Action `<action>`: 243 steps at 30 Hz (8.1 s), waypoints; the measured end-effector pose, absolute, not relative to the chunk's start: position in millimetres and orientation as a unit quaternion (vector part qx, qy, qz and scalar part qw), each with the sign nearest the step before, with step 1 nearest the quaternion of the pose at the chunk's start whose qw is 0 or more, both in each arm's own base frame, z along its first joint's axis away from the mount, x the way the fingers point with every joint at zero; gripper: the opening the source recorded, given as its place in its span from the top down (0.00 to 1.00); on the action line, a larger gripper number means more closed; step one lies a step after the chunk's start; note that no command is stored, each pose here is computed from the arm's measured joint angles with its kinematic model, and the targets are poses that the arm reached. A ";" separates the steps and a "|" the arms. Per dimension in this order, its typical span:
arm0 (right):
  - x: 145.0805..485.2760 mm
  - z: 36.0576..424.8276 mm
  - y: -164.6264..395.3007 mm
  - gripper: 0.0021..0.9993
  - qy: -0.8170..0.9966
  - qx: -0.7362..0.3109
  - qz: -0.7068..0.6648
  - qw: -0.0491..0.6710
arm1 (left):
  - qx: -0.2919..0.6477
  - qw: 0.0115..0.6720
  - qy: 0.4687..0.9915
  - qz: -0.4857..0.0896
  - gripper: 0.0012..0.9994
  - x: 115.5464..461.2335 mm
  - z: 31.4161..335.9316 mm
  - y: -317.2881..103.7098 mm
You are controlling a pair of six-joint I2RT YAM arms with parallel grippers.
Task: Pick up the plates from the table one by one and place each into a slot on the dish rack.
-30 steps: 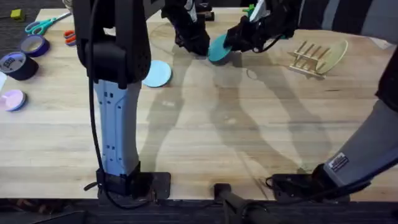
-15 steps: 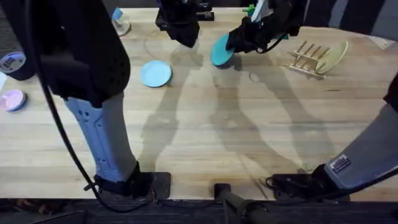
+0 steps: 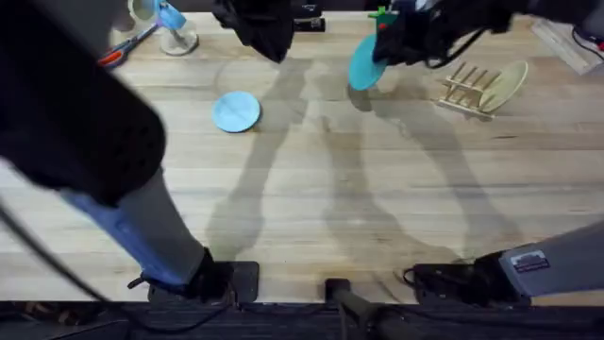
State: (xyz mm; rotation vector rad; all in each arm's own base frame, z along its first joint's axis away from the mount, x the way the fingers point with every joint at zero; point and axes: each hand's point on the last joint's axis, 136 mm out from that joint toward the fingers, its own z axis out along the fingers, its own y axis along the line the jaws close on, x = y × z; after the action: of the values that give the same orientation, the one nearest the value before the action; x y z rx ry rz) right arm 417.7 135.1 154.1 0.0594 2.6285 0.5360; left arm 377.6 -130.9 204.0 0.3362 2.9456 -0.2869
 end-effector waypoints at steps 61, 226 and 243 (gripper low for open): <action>285.4 270.8 -63.6 0.97 0.927 0.232 -0.068 0.287 | 0.056 0.267 0.961 -0.048 0.00 235.0 273.7 -47.1; 376.3 142.8 -101.2 0.83 0.961 0.213 -0.074 0.163 | 0.056 0.267 0.961 -0.048 0.00 234.9 273.5 -47.1; 374.5 149.6 -100.6 0.77 0.959 0.213 -0.074 0.170 | 0.056 0.267 0.961 -0.048 0.00 234.9 273.5 -47.1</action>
State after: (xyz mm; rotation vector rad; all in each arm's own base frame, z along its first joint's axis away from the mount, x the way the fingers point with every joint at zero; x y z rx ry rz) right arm 374.5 -100.6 149.6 0.6042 2.7268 -0.2097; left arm 234.9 -47.1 273.5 0.1505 2.5938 -0.1301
